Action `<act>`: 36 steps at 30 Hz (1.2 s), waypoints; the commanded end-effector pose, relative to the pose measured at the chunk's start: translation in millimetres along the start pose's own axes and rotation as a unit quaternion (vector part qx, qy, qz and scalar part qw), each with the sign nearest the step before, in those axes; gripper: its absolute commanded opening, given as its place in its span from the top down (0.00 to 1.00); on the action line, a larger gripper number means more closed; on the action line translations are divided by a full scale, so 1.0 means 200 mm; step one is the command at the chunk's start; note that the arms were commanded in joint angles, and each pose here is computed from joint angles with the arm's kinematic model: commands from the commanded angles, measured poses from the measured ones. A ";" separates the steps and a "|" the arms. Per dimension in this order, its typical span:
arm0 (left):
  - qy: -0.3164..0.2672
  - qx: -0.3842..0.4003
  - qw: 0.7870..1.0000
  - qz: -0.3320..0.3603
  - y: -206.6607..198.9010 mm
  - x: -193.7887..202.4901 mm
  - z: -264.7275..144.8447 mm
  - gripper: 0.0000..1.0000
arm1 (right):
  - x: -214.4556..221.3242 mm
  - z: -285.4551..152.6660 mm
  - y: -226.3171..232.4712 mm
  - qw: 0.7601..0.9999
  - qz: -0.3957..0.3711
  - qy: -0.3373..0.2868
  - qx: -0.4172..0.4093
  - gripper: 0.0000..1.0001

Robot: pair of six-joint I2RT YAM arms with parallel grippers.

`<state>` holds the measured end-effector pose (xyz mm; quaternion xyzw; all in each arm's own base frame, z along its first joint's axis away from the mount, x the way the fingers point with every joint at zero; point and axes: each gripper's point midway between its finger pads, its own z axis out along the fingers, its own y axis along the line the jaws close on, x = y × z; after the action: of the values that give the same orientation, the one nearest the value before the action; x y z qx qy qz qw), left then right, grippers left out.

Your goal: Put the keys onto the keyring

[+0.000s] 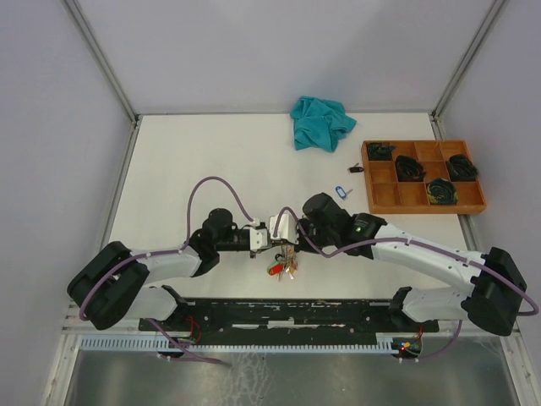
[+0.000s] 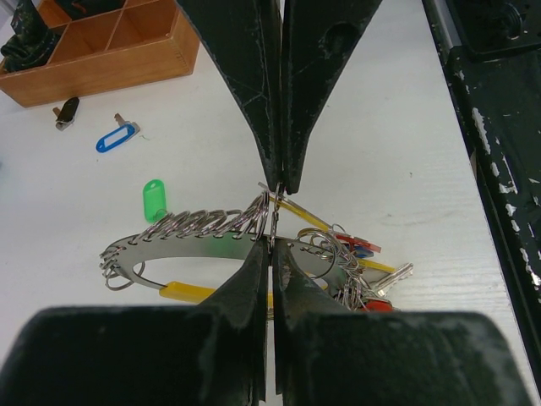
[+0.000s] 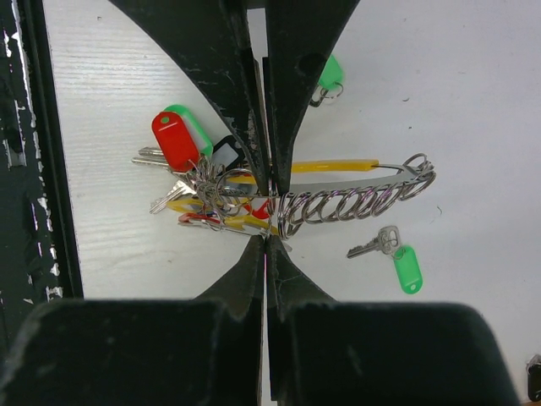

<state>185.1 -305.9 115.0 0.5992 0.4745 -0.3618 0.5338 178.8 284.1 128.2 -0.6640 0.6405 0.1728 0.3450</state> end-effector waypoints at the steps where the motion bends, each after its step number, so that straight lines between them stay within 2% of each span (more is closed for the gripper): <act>1: -0.071 0.000 0.995 0.063 0.06 -0.24 0.04 0.97 | -0.20 0.03 -0.04 0.998 -0.009 -0.064 -0.001 0.99; 20: -0.069 -0.011 0.995 0.074 0.06 -0.25 0.03 0.97 | -0.22 0.07 -0.06 0.998 0.015 -0.068 -0.008 0.99; 36: -0.050 -0.024 0.996 0.074 0.08 -0.22 0.03 0.97 | -0.07 -0.05 -0.09 0.999 0.008 -0.008 0.038 0.99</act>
<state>185.2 -307.9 124.4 0.5967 0.4650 -0.3495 0.5528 180.8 288.2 138.5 -0.6514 0.6473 0.1828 0.3511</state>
